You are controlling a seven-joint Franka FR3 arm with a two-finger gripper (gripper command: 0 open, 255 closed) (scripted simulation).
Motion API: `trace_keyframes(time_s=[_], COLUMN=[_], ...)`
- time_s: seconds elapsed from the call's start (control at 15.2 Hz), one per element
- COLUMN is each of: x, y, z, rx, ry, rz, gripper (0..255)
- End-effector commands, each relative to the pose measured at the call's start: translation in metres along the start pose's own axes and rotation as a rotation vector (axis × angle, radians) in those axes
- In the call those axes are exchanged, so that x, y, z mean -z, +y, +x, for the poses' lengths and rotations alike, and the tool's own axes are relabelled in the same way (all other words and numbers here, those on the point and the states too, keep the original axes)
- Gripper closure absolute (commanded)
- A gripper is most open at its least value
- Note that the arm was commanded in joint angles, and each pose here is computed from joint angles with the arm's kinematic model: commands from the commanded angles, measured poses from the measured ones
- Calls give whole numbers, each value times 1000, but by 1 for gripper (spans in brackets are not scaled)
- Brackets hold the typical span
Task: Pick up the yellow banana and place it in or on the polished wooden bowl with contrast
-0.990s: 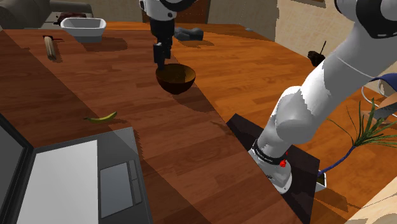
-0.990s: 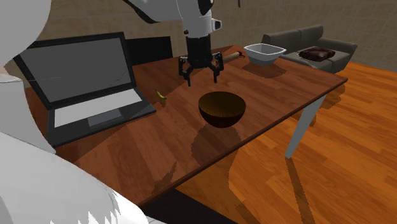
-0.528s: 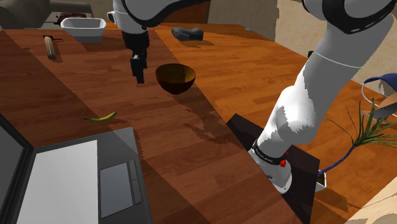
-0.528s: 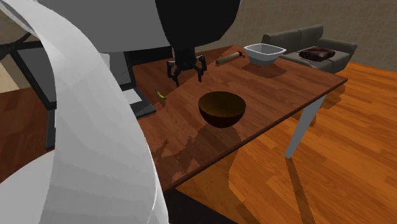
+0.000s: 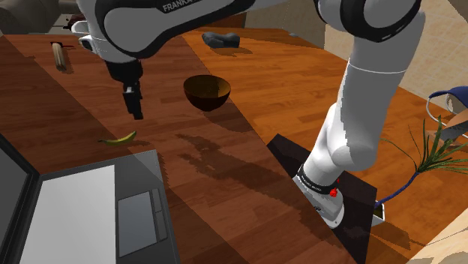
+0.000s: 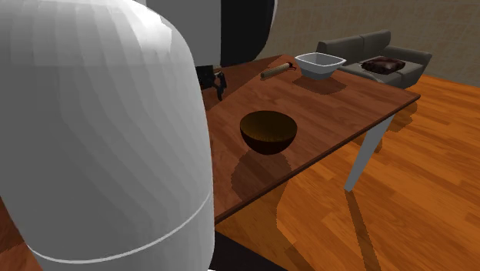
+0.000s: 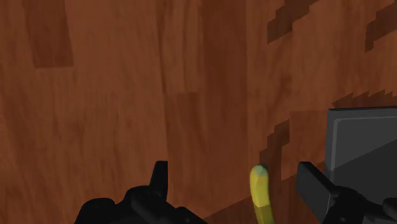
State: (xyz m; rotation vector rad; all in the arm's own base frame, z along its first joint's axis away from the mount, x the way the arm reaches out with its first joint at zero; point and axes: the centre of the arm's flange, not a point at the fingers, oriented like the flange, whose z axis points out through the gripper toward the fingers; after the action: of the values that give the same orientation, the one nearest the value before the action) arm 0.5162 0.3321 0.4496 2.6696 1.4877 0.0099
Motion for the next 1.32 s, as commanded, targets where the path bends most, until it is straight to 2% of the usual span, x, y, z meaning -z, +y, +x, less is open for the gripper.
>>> trace_keyframes(time_s=[0.0,0.26,0.33,0.79,1.25], x=[-6,-21,-22,-62,-62], y=[-13,-42,-44,-44,-44], z=[22,62,64,64,64], rx=[61,181,188,188,188], ry=[3,7,8,8,8], rz=[1,4,4,4,4], gripper=[0,0,0,0,0])
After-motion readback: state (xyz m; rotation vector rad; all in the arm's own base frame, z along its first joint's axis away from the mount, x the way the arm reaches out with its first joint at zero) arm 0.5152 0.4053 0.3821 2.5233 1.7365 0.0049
